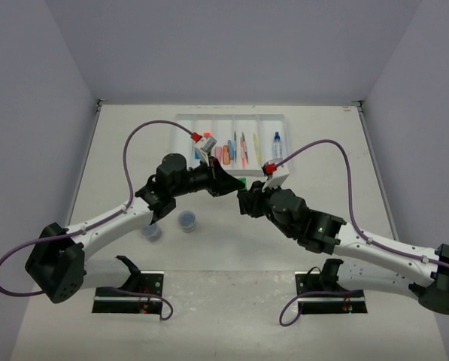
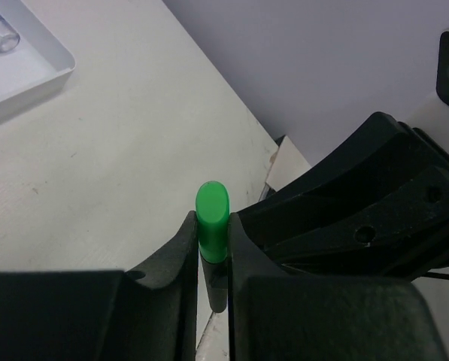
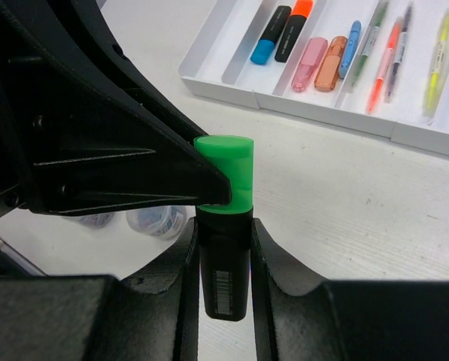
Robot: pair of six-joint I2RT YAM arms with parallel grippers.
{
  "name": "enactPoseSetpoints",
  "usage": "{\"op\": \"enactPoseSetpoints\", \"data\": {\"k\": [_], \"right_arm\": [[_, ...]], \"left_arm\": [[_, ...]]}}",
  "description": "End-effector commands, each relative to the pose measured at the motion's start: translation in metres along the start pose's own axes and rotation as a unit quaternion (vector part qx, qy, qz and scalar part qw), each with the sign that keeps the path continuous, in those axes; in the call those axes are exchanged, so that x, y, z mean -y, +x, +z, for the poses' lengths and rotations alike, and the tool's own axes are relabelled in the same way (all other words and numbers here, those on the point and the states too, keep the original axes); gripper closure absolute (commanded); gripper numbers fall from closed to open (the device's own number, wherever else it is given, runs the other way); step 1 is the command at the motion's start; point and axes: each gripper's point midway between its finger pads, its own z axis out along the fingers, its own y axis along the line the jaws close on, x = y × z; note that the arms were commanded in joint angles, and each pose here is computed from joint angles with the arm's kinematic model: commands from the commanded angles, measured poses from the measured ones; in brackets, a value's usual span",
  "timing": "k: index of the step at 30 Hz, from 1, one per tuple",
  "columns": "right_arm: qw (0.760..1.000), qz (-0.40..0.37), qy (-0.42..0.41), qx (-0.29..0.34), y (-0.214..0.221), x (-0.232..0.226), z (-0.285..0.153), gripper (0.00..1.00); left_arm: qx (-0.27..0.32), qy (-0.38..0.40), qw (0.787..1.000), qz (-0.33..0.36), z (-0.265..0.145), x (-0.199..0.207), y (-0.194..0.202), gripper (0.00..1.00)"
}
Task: Sort the stationery into containers
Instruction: Pick up the pen from the center of the board, then place the pen in the storage box.
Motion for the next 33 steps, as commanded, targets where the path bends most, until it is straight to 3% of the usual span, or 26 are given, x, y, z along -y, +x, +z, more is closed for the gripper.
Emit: {"op": "enactPoseSetpoints", "data": {"k": [1,2,6,8,10,12,13,17,19,20,24,27,32,33], "right_arm": [[1.0,0.0,0.005,0.021,-0.013,-0.002,0.002,0.98],[1.0,-0.005,0.005,0.018,-0.011,-0.003,0.004,0.89],[0.999,-0.01,0.039,0.006,-0.001,0.01,0.014,0.04],[0.997,0.001,0.082,-0.003,0.006,0.031,0.017,0.01],[0.993,0.017,0.114,-0.017,0.013,0.054,0.019,0.01],[0.992,0.034,0.121,-0.027,0.019,0.067,0.02,0.01],[0.992,0.039,0.12,-0.027,0.018,0.069,0.019,0.01],[0.992,0.032,0.117,-0.026,0.019,0.073,0.014,0.01],[0.992,0.029,0.118,-0.027,0.022,0.075,0.013,0.01],[0.992,0.029,0.119,-0.026,0.021,0.077,0.012,0.01],[0.992,0.026,0.121,-0.03,0.025,0.079,0.012,0.01],[0.992,0.027,0.117,-0.032,0.025,0.077,0.013,0.01],[0.992,0.025,0.114,-0.039,0.028,0.076,0.015,0.01],[0.993,0.025,0.112,-0.04,0.029,0.075,0.015,0.01]], "left_arm": [[0.019,0.017,0.999,0.03,0.007,0.012,-0.022,0.96],[0.02,0.001,0.999,0.036,0.008,0.008,-0.026,1.0],[0.075,-0.156,0.982,0.078,0.003,-0.029,-0.075,1.0],[0.063,-0.338,0.935,0.091,-0.017,-0.094,-0.086,1.0],[0.096,-0.464,0.874,0.106,-0.043,-0.137,-0.119,1.0],[0.092,-0.523,0.841,0.106,-0.054,-0.177,-0.146,1.0],[0.09,-0.533,0.834,0.106,-0.054,-0.192,-0.154,1.0],[0.072,-0.539,0.828,0.14,-0.034,-0.257,-0.175,1.0],[0.074,-0.545,0.822,0.145,-0.03,-0.268,-0.191,1.0],[0.04,-0.563,0.814,0.136,-0.03,-0.295,-0.176,1.0],[0.018,-0.564,0.814,0.136,-0.019,-0.32,-0.181,1.0],[0.006,-0.55,0.825,0.128,-0.012,-0.326,-0.172,0.81],[0.009,-0.513,0.85,0.118,-0.001,-0.315,-0.172,0.73],[0.008,-0.51,0.852,0.115,0.0,-0.312,-0.173,0.59]]}}
